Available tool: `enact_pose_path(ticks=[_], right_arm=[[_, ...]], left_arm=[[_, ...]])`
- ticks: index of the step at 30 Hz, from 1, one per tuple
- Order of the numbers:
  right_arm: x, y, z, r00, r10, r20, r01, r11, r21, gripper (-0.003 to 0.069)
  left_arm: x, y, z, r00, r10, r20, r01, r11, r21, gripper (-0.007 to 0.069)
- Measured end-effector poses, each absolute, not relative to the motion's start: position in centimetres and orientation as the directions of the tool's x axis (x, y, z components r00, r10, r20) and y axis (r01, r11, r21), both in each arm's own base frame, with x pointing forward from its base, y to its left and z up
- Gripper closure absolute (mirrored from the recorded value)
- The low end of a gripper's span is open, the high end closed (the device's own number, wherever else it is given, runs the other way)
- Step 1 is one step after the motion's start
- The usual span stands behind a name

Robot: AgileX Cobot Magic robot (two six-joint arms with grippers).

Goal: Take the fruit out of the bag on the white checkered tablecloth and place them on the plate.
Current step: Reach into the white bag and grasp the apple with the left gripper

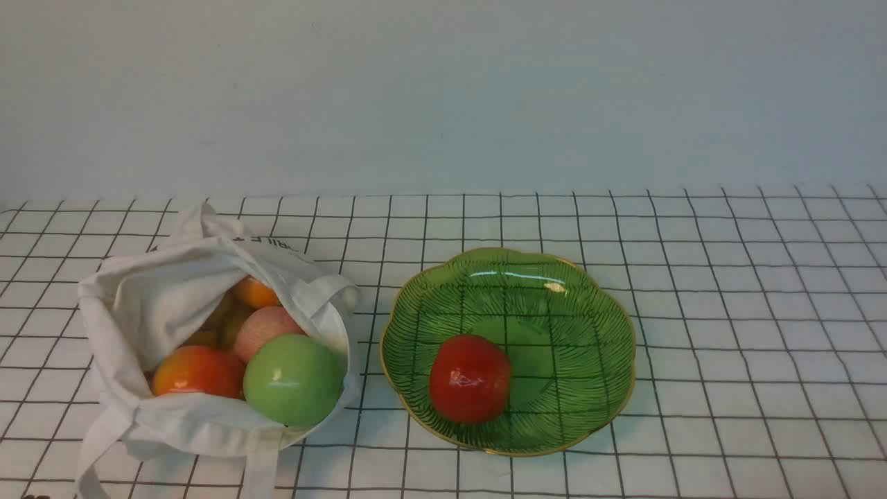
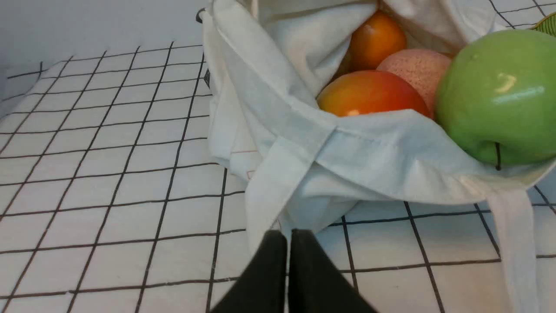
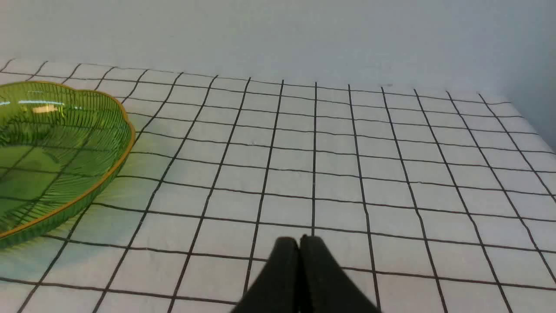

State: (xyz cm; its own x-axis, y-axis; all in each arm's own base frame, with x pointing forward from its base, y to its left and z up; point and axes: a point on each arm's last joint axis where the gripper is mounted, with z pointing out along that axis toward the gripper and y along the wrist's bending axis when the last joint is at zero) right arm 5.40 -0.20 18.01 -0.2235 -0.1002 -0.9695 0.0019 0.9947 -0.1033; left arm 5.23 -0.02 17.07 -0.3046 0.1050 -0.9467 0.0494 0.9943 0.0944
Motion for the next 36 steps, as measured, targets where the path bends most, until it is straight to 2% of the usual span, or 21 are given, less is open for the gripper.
enact_pose_path(ticks=[22,25,30,33,36], right_arm=[[5.4,-0.2,18.0,-0.224,-0.100,-0.970,0.002,0.995,-0.103,0.0673],[5.4,-0.2,18.0,-0.224,-0.100,-0.970,0.002,0.995,-0.103,0.0673],[5.4,-0.2,18.0,-0.224,-0.100,-0.970,0.002,0.995,-0.103,0.0673],[5.4,-0.2,18.0,-0.224,-0.100,-0.970,0.002,0.995,-0.103,0.0673],[5.4,-0.2,18.0,-0.224,-0.100,-0.970,0.002,0.995,-0.103,0.0673]], left_arm=[[5.3,0.0,17.2,-0.284,0.126,-0.950,0.049,0.992,0.117,0.0633],[5.5,-0.2,17.9,-0.214,0.027,-0.977,0.039,0.999,0.019,0.0633],[5.7,-0.4,19.4,-0.059,-0.319,-0.946,0.046,0.946,-0.321,0.0633],[5.7,-0.3,20.2,0.018,-0.442,-0.897,0.064,0.895,-0.441,0.0633],[5.6,-0.2,20.7,0.070,-0.479,-0.875,0.076,0.877,-0.475,0.0633]])
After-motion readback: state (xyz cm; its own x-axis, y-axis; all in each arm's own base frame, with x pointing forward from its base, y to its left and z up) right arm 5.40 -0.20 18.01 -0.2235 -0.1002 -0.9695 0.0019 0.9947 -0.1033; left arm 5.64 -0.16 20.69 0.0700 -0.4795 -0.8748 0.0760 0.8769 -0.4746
